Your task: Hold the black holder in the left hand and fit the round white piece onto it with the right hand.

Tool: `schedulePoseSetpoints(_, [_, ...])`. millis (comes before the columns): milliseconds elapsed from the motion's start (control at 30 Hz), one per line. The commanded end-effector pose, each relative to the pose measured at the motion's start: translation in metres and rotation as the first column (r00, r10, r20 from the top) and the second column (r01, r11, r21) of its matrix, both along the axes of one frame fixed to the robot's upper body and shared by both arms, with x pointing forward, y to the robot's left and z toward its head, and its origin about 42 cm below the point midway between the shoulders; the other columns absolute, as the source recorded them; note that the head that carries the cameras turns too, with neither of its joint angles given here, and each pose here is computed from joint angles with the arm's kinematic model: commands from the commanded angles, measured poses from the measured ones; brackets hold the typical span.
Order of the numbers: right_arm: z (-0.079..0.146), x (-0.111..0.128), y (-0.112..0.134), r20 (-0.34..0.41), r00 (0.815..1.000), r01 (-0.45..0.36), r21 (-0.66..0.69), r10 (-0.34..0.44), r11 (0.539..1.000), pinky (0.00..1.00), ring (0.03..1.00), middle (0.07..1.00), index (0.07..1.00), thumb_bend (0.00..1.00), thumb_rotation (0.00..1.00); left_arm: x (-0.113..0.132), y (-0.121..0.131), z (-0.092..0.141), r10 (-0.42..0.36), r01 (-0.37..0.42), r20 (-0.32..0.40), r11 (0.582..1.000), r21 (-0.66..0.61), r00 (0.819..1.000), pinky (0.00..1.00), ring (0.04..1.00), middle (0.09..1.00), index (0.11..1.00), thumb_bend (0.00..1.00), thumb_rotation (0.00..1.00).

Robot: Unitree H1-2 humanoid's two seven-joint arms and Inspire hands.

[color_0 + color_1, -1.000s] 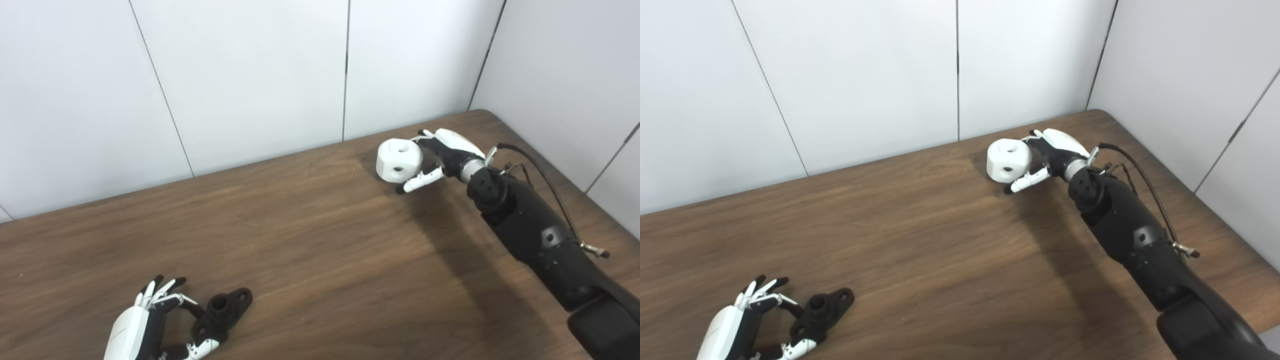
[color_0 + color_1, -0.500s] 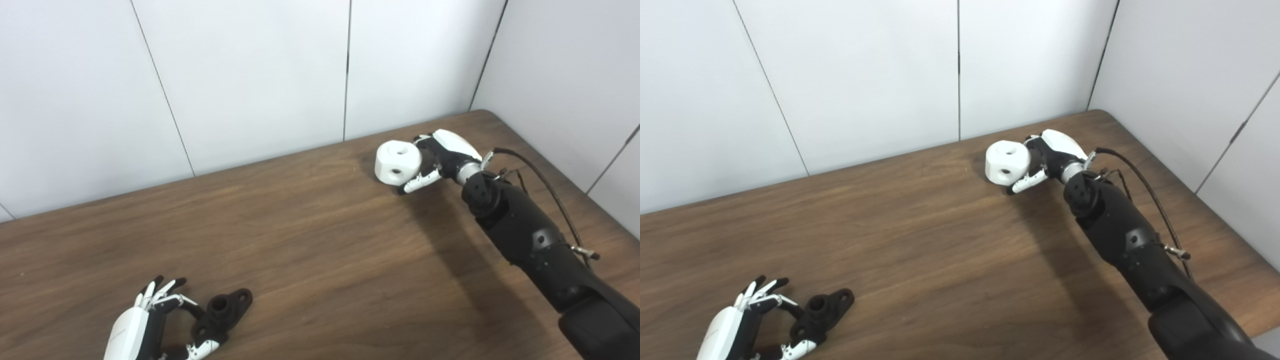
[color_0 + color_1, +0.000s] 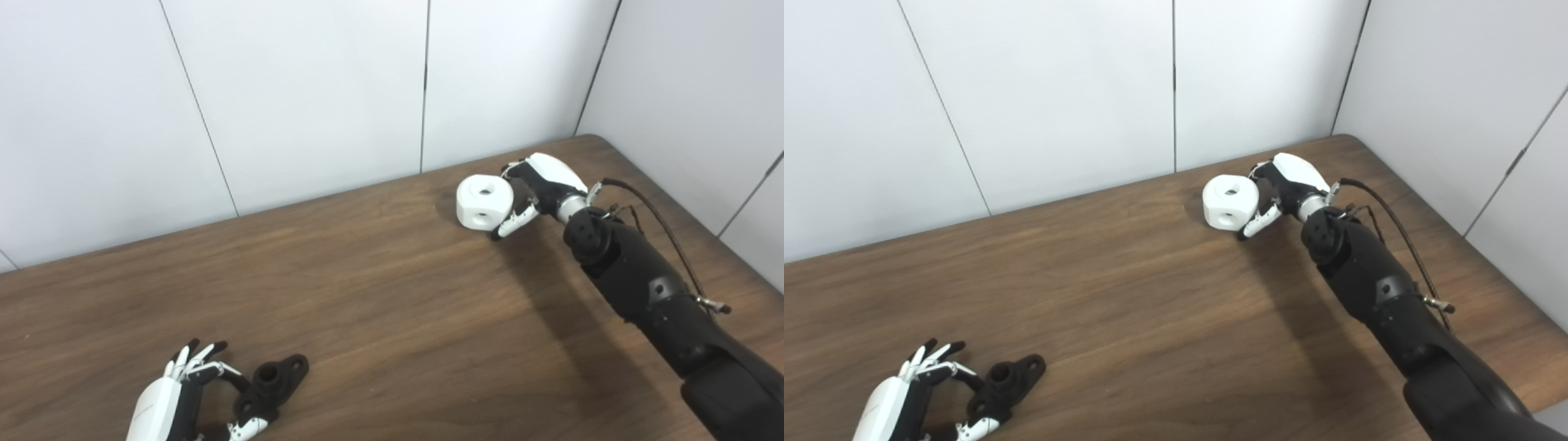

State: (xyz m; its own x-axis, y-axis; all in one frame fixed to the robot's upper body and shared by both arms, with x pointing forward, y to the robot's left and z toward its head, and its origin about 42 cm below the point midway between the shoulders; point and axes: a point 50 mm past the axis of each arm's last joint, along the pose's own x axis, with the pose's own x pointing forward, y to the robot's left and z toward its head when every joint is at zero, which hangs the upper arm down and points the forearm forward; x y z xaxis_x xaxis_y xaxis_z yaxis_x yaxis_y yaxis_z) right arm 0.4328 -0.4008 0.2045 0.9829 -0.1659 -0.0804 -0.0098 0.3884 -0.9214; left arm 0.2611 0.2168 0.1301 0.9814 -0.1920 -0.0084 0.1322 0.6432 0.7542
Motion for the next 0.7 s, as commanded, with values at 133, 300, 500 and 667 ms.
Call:
schedulePoseSetpoints(133, [0.0275,0.0071,-0.0020,0.081,0.997,-0.010,-0.040,0.013,0.999,0.88,0.958,0.855,0.486,0.51,0.14,-0.0030,0.0048,0.0004,0.012,-0.011,-0.008,1.000,0.011,1.000,1.00,1.000,0.882,0.482,0.52,0.04])
schedulePoseSetpoints(300, [0.0275,0.0070,-0.0019,0.080,0.997,-0.013,-0.045,0.016,0.999,0.88,0.958,0.860,0.484,0.51,0.14,-0.0029,0.0042,0.0008,0.009,-0.009,-0.005,1.000,0.017,1.000,1.00,1.000,0.882,0.482,0.52,0.04])
schedulePoseSetpoints(500, [0.0290,0.0040,0.0028,0.062,0.998,-0.021,-0.030,0.023,0.999,0.89,0.939,0.861,0.482,0.50,0.13,-0.0027,0.0038,0.0005,0.012,-0.011,-0.007,1.000,0.011,1.000,1.00,1.000,0.881,0.482,0.52,0.04])
schedulePoseSetpoints(667, [0.0273,0.0016,0.0034,0.052,0.999,-0.017,-0.002,0.017,1.000,0.95,0.979,0.881,0.483,0.50,0.13,-0.0025,0.0037,0.0010,0.010,-0.010,-0.008,1.000,0.016,1.000,1.00,1.000,0.881,0.482,0.52,0.04])
